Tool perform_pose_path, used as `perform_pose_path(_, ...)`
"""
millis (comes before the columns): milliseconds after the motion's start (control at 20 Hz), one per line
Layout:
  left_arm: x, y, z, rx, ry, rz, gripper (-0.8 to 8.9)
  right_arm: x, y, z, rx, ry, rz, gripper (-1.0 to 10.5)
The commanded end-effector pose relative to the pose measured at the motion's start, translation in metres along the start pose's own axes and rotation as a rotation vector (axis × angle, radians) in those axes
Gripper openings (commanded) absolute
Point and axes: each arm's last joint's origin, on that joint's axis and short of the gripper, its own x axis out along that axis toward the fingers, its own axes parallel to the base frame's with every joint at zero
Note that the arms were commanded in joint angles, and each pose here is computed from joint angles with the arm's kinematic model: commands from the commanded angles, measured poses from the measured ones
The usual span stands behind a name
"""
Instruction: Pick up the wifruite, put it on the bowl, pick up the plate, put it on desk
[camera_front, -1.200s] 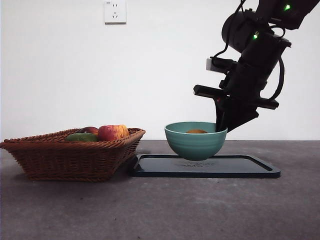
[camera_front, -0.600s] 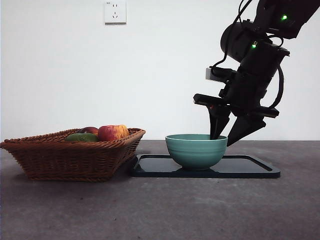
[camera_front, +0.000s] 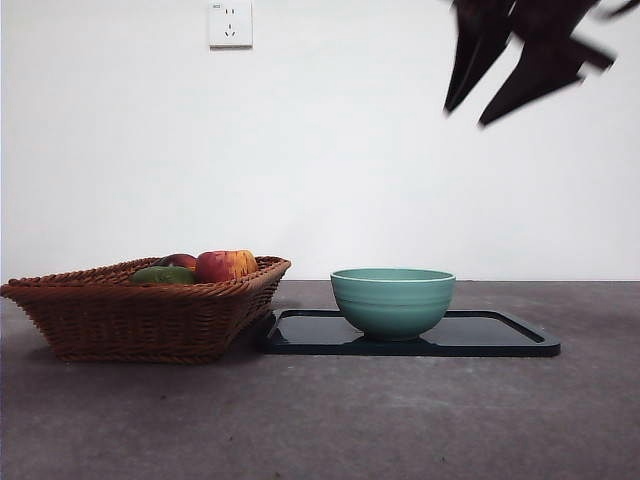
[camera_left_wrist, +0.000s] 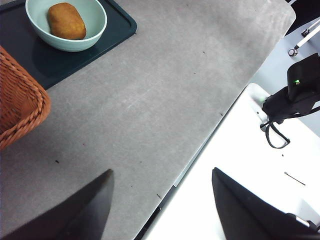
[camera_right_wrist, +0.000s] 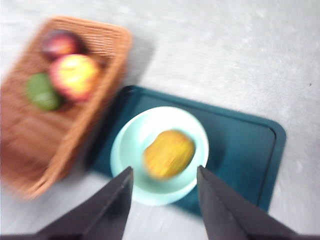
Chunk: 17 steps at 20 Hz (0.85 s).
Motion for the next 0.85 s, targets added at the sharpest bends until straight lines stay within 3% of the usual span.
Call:
perform_pose_path(50, -0.003, -0.002, 0.006, 0.023, -0.026, -0.005, 3.12, -0.030, 0.009, -0.002, -0.055, -0.003, 0.056, 2.0)
perform_pose_path(500, -0.003, -0.002, 0.006, 0.023, -0.026, -0.005, 3.12, -0.116, 0.018, -0.054, -0.144, 0.027, 0.098, 2.0)
perform_pose_path(650, -0.003, -0.002, 0.006, 0.023, -0.026, -0.005, 3.12, -0.130, 0.019, -0.071, -0.148, 0.040, 0.165, 2.0)
perform_pose_path(850, -0.003, -0.002, 0.006, 0.022, -0.026, -0.005, 3.12, -0.136, 0.017, -0.091, -0.144, 0.059, 0.165, 2.0)
